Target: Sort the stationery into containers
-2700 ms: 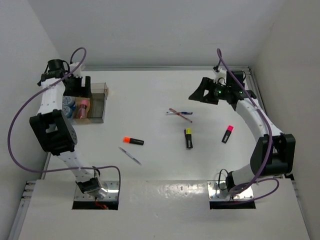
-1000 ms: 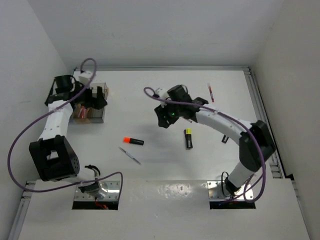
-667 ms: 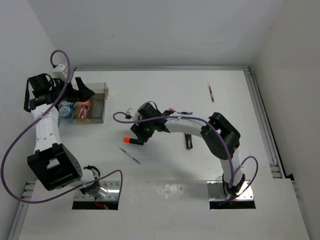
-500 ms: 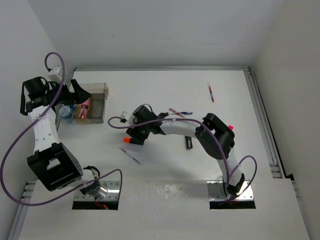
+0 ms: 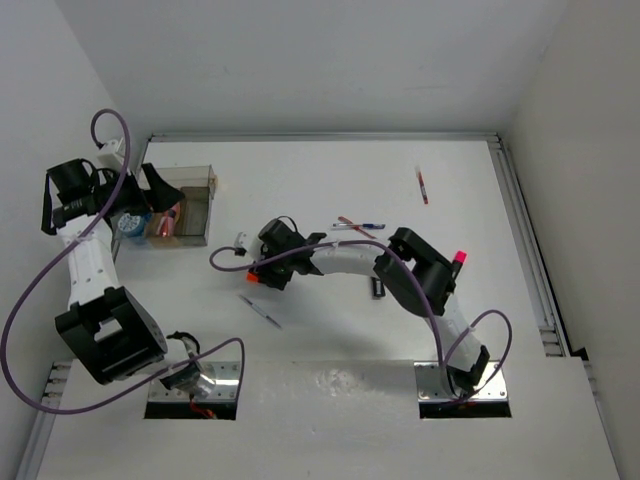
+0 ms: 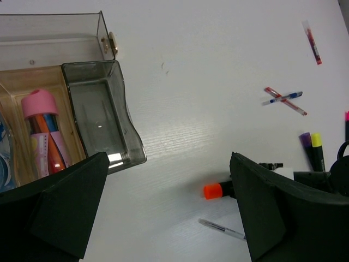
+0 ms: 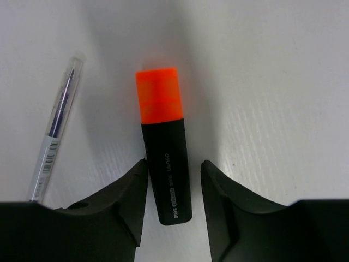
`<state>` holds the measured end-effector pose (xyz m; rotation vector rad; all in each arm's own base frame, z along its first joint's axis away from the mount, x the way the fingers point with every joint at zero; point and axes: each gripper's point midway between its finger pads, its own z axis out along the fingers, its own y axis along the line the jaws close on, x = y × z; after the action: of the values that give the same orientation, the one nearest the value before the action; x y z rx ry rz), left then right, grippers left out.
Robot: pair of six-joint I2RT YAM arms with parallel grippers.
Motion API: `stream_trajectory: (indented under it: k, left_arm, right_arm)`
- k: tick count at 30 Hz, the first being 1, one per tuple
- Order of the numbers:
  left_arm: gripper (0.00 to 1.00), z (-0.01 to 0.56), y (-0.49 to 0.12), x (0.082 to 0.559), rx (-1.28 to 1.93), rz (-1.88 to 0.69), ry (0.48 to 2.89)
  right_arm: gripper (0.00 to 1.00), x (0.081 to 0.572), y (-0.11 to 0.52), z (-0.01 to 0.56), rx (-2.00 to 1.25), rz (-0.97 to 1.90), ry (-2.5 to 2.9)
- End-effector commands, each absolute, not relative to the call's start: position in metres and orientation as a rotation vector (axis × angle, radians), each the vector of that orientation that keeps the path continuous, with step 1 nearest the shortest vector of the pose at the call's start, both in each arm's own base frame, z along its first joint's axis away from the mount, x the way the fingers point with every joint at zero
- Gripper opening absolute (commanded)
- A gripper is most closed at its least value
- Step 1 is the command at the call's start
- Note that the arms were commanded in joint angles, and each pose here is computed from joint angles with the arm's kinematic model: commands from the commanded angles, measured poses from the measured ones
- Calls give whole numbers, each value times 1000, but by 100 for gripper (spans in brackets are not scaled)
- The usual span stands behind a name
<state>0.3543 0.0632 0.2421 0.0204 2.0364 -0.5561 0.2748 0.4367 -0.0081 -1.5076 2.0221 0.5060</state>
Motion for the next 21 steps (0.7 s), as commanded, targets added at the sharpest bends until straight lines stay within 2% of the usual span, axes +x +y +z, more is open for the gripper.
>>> stream_trajectory:
  k: [1, 4, 7, 9, 17, 21]
  left_arm:
    - [99, 260, 61, 349, 90, -519, 1971]
    - [99, 263, 59, 349, 100, -521, 1950]
    - [98, 264, 54, 351, 101, -562, 1920]
    - [97, 262, 46, 352, 89, -611, 1910]
    - [96, 271, -12, 354, 118, -800, 1865]
    - [95, 274, -61, 354, 99, -986, 1880]
  right_arm:
    - [37, 281, 439, -10, -1531, 444, 1973]
    - [29, 277, 431, -9, -1525, 441, 1983]
    - [10, 276, 424, 11, -1467, 464, 1989]
    - [1, 277, 421, 38, -1420, 497, 1967]
    - [0, 354, 400, 149, -861, 752, 2095]
    - [0, 371, 408, 190, -641, 870, 2101]
